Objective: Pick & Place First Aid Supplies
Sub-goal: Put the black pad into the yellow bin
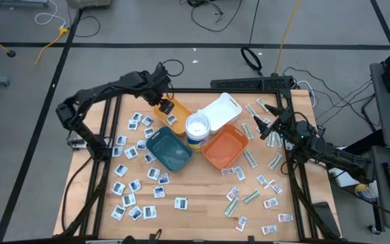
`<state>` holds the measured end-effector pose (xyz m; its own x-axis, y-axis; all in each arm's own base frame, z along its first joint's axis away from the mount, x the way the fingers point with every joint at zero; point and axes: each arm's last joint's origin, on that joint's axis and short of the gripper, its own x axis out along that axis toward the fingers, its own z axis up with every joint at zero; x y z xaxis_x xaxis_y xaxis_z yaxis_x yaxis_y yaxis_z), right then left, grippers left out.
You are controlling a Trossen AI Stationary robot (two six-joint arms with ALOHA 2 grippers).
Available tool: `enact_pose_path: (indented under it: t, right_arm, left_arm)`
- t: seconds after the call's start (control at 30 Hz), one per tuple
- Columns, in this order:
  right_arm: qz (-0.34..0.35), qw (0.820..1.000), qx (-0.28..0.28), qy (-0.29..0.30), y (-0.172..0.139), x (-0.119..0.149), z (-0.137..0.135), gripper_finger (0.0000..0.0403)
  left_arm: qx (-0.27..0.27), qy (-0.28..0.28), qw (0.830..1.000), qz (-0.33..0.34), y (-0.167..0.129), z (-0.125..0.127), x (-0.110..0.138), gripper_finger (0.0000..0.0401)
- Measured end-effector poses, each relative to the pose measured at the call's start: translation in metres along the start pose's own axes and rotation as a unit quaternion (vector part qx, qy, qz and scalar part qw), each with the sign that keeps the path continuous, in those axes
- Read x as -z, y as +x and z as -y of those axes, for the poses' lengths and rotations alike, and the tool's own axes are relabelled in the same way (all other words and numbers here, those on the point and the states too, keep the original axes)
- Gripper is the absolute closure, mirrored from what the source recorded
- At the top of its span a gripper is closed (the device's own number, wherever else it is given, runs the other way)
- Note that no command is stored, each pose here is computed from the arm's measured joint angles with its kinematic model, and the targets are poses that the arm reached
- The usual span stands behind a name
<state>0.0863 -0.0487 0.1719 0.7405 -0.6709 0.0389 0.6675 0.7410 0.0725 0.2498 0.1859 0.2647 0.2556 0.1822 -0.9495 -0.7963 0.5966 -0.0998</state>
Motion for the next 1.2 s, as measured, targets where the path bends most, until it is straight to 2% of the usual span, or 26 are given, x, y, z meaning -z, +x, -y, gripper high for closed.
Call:
enact_pose_path:
  t: [0.17, 0.33, 0.63, 0.83, 1.07, 1.2]
  right_arm:
    - [0.0, 1.0, 0.0, 0.0, 0.0, 0.0, 0.0, 0.0026]
    - [0.0, 1.0, 0.0, 0.0, 0.0, 0.0, 0.0, 0.0026]
    - [0.0, 1.0, 0.0, 0.0, 0.0, 0.0, 0.0, 0.0026]
    - [0.0, 1.0, 0.0, 0.0, 0.0, 0.0, 0.0, 0.0026]
    - [0.0, 1.0, 0.0, 0.0, 0.0, 0.0, 0.0, 0.0026]
    - [0.0, 1.0, 0.0, 0.0, 0.0, 0.0, 0.0, 0.0026]
  left_arm:
    - [0.012, -0.062, 0.997, -0.047, -0.002, -0.012, 0.012, 0.0131]
    - [0.009, -0.115, 0.991, -0.065, -0.002, -0.024, 0.031, 0.0138]
    - [-0.009, -0.181, 0.98, -0.086, -0.001, -0.05, 0.071, 0.0156]
    - [-0.029, -0.222, 0.968, -0.115, 0.003, -0.07, 0.092, 0.0154]
    - [-0.037, -0.258, 0.958, -0.117, 0.006, -0.084, 0.095, 0.016]
    - [-0.054, -0.273, 0.949, -0.146, 0.021, -0.085, 0.096, 0.0168]
